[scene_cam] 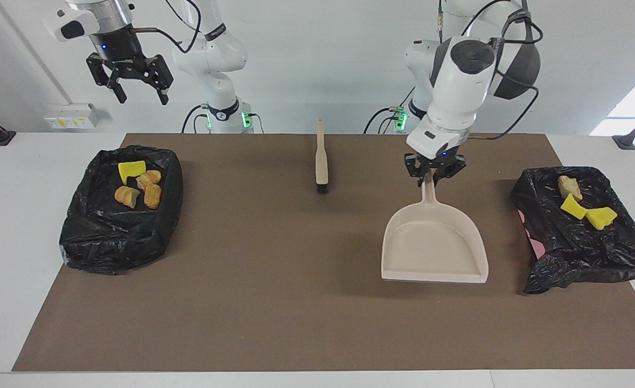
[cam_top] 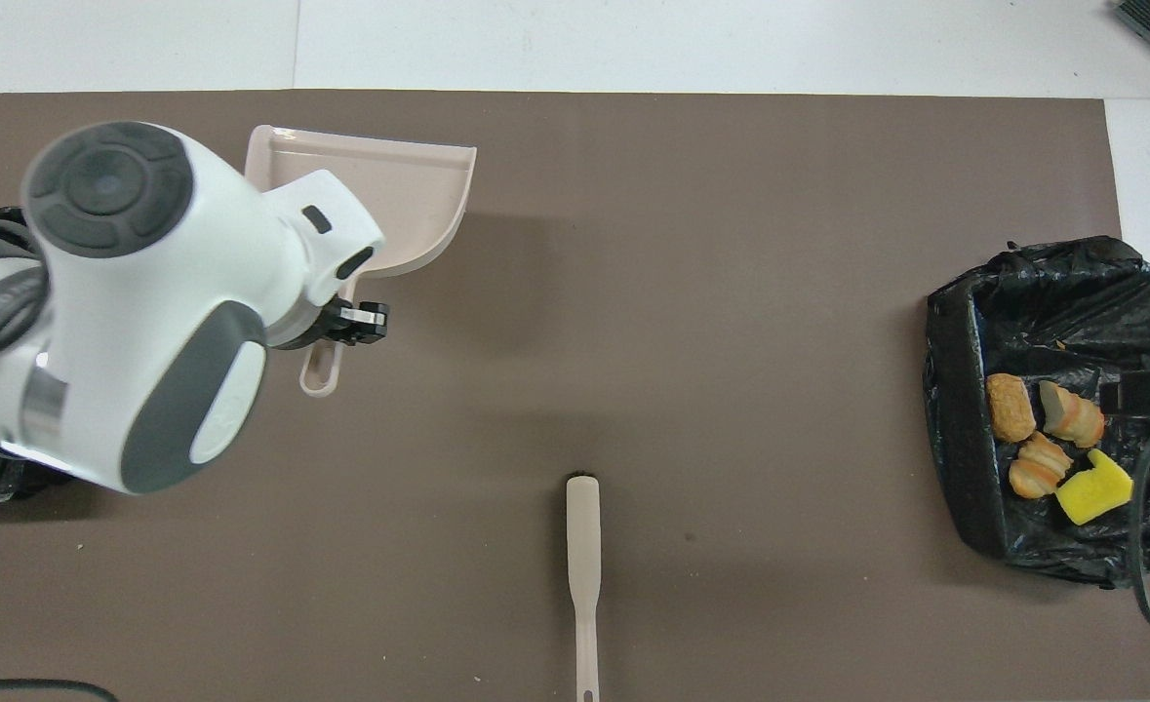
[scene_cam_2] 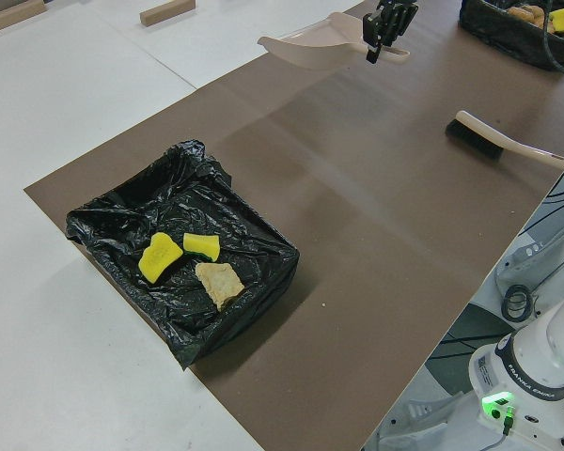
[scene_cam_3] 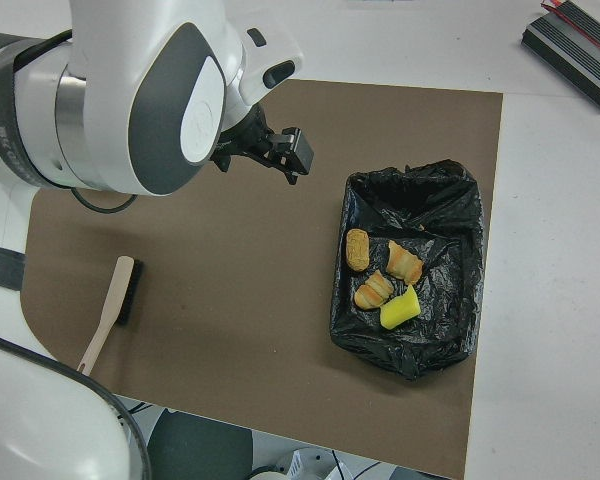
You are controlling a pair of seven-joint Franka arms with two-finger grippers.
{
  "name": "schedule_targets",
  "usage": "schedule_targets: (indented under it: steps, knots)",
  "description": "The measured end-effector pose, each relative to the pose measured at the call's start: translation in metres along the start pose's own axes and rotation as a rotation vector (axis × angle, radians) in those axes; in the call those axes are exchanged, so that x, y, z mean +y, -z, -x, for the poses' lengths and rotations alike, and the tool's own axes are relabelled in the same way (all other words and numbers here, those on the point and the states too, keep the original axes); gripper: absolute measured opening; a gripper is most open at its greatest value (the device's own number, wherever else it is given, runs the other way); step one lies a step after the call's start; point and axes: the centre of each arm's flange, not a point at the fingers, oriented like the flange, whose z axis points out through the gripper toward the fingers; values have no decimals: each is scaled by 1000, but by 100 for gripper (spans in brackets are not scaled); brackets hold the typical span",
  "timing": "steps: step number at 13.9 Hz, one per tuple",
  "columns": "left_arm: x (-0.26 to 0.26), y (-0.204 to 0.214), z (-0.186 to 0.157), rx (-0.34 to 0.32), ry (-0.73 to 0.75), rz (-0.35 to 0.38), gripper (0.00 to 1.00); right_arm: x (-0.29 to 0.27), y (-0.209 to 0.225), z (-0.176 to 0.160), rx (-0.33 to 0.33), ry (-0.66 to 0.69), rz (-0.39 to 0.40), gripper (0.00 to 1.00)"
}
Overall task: Sweep and dump trash in bin
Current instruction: 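Lower the dustpan onto the table and open the left gripper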
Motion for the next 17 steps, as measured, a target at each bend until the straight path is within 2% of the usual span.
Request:
schedule_targets:
  steps: [5, 8, 12, 14, 17]
  knots:
    - [96, -81, -8, 5, 8, 22, 31, 0, 0, 0, 0, 0, 0, 100]
    - [137, -109, -5, 29, 36, 48, 31, 0, 0, 0, 0, 0, 0, 100]
    - [187, -157, 5, 28, 49, 60, 32, 0, 0, 0, 0, 0, 0, 100]
    - [173, -157, -7, 42, 80, 72, 49, 0, 0, 0, 0, 0, 0, 100]
    - [140, -141, -25, 56, 143, 90, 82, 0, 0, 0, 0, 0, 0, 100]
